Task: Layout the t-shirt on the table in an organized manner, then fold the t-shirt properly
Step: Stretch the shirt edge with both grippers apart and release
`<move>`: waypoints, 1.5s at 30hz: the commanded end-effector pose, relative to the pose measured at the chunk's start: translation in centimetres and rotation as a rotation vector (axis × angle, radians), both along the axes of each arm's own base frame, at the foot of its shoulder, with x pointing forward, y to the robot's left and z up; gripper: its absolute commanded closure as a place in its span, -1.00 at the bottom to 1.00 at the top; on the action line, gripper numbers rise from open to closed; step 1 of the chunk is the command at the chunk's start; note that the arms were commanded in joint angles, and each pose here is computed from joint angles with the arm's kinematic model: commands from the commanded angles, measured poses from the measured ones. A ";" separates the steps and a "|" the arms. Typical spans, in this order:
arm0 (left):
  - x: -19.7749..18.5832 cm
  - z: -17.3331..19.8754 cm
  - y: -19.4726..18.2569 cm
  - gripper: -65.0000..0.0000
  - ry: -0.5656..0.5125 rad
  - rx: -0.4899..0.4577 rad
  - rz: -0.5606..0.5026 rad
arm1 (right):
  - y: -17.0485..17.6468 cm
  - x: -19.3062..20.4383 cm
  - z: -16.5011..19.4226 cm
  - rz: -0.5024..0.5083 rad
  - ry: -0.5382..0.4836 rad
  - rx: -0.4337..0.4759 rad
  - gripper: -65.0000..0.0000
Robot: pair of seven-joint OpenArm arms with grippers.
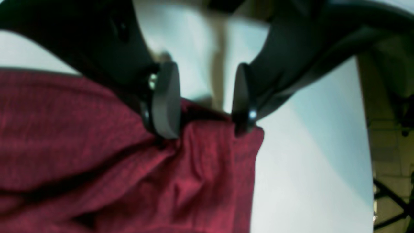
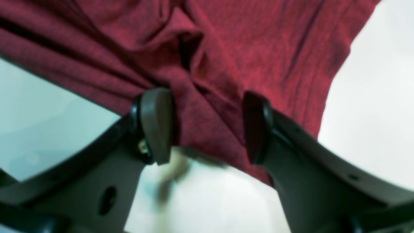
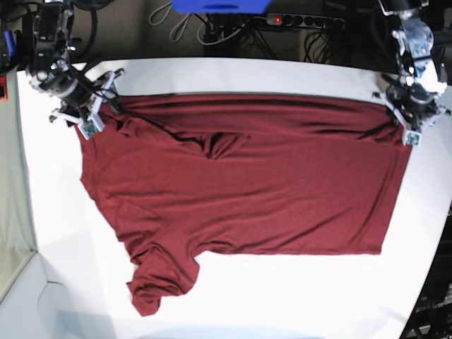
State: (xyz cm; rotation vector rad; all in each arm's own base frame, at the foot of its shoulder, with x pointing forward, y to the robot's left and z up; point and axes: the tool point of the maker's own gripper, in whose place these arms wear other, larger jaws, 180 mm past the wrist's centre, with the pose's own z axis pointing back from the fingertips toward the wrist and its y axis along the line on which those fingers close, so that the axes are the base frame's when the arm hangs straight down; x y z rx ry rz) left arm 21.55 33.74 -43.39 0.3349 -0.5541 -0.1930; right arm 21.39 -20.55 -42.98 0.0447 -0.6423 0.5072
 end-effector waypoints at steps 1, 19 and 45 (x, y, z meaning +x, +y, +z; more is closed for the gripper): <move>-3.9 -2.1 -0.1 0.19 0.181 0.020 0.012 | -1.5 -1.6 -0.7 0.007 0.057 -0.072 -0.05; -6.7 1.5 -1.2 0.20 0.123 0.071 0.013 | -7.7 -3.4 2.3 -0.193 -0.009 -0.144 -0.05; 0.8 11.3 0.7 0.19 -0.160 0.163 0.117 | -5.4 2.7 9.3 -0.199 -0.275 -0.127 -0.05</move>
